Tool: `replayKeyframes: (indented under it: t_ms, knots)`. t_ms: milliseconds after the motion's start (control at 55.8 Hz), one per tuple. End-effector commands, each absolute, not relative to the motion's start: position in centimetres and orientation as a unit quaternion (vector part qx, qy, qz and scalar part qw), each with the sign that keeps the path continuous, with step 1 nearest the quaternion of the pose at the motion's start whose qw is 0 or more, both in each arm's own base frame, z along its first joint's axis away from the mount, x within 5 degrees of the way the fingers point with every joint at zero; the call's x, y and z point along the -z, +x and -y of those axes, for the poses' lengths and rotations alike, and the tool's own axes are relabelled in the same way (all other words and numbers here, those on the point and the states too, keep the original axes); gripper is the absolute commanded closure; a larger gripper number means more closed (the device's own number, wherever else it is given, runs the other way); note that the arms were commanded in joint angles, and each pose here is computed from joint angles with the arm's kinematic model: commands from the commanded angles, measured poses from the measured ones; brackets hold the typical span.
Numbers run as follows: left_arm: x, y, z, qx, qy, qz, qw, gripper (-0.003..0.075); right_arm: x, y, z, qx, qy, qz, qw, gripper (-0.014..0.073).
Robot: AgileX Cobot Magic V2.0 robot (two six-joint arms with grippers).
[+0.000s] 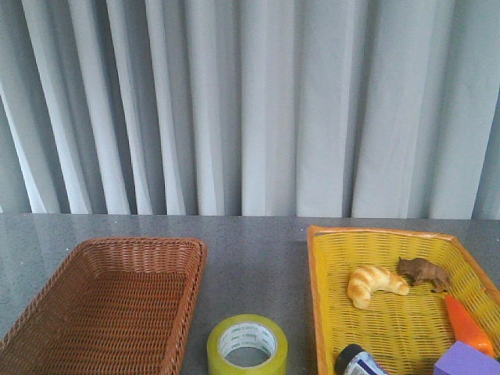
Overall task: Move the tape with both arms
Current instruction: 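Move the left gripper over the tape roll and grasp its rim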
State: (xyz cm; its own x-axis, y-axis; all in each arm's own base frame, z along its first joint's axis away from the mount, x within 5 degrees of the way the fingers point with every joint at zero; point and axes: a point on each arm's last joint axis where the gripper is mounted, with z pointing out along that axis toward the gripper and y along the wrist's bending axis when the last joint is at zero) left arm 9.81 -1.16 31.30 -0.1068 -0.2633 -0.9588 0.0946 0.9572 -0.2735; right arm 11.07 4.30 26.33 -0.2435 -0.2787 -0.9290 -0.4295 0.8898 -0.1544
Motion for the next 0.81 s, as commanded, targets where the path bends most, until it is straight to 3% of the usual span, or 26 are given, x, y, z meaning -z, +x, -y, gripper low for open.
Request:
replayKeyframes:
  t_ms: [0,358,609,789]
  knots:
    - [-34.3,11.1,1.7,0.130,-0.019,-0.715,0.687,0.0414,-27.6,11.4,-4.1,-0.057,-0.212,-0.766,0.604,0.0599]
    - [-40.8,18.3,7.5,0.099,0.208,-0.750,0.621,0.0415,-27.5,11.4,-4.2,-0.061,-0.212,-0.769,0.600,0.0599]
    - [-42.6,24.3,11.1,0.083,0.288,-0.770,0.564,0.0408,-27.5,11.4,-4.2,-0.062,-0.209,-0.769,0.601,0.0599]
    - [-42.1,28.0,13.3,0.098,0.335,-0.796,0.495,0.0407,-27.6,11.4,-4.2,-0.065,-0.205,-0.769,0.601,0.0599]
